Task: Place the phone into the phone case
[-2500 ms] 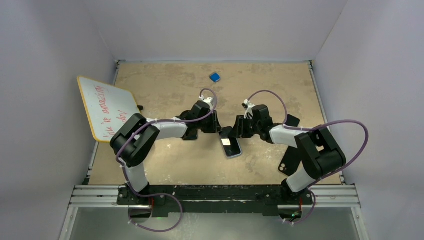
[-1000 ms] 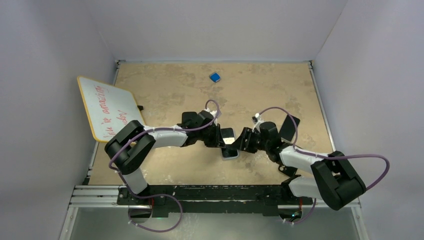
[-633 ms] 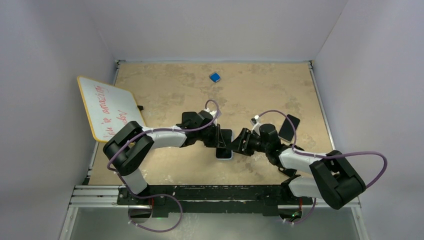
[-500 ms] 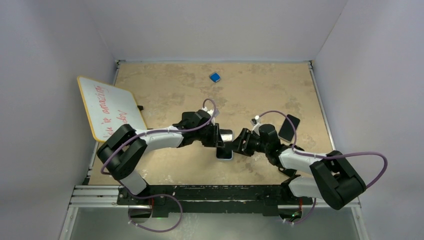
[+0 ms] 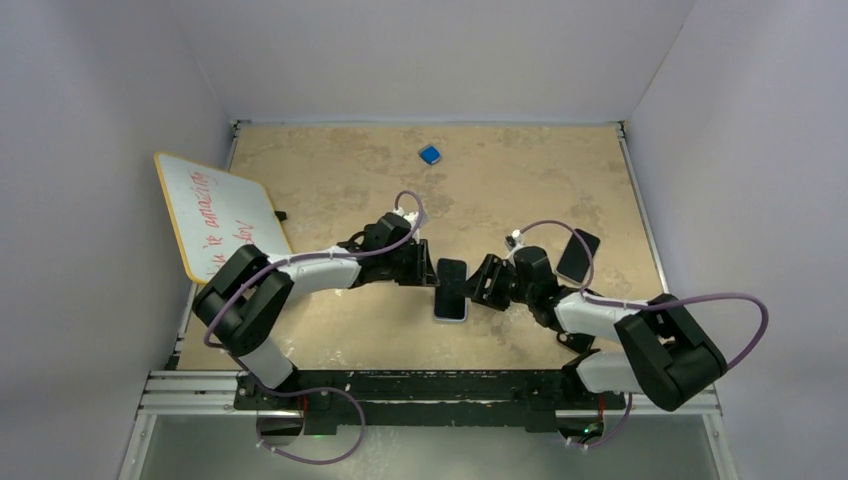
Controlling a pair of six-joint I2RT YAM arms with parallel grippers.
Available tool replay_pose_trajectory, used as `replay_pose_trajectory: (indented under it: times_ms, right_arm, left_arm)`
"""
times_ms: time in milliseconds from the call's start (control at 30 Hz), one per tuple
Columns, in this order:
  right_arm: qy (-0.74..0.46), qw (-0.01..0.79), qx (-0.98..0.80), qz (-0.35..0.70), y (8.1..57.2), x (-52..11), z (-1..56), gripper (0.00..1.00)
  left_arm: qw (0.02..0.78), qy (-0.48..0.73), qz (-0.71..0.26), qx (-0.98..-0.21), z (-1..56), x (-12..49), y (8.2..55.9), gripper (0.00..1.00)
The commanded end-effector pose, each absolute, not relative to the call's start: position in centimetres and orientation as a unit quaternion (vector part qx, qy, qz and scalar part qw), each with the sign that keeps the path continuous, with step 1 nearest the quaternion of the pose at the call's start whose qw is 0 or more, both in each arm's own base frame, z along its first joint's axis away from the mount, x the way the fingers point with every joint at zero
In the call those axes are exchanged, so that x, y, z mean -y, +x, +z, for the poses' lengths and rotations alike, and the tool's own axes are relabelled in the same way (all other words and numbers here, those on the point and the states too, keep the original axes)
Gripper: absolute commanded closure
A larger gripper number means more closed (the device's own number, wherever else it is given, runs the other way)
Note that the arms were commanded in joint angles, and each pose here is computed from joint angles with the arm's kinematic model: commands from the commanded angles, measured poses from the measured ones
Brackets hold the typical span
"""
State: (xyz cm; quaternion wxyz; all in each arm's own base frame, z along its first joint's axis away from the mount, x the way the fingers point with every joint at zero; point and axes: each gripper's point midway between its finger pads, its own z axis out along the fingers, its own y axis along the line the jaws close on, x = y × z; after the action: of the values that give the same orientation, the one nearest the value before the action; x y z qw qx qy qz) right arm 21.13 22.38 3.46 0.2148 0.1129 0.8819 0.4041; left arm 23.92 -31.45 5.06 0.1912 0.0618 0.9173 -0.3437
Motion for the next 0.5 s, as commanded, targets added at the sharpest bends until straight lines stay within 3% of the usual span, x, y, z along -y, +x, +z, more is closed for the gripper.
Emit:
replay_pose_trajectory:
  times_ms: [0, 267, 467]
  right_arm:
    - [0.099, 0.244, -0.884, 0.386, 23.3, -22.7, 3.6, 0.41]
    - [0.077, 0.23, -0.862, 0.445, 23.9, -25.1, 4.5, 0.44]
    - [0.059, 0.246, -0.814, 0.523, 24.1, -26.8, 8.1, 0.42]
  left_arm:
    - [0.217, 0.07, -0.371, -0.9, 5.3, 31.9, 26.2, 0.76]
    - [0.178, 0.094, -0.348, -0.916, 2.2, 31.5, 25.6, 0.92]
    - [0.172, 0.096, -0.344, -0.918, 1.8, 31.0, 24.9, 0.93]
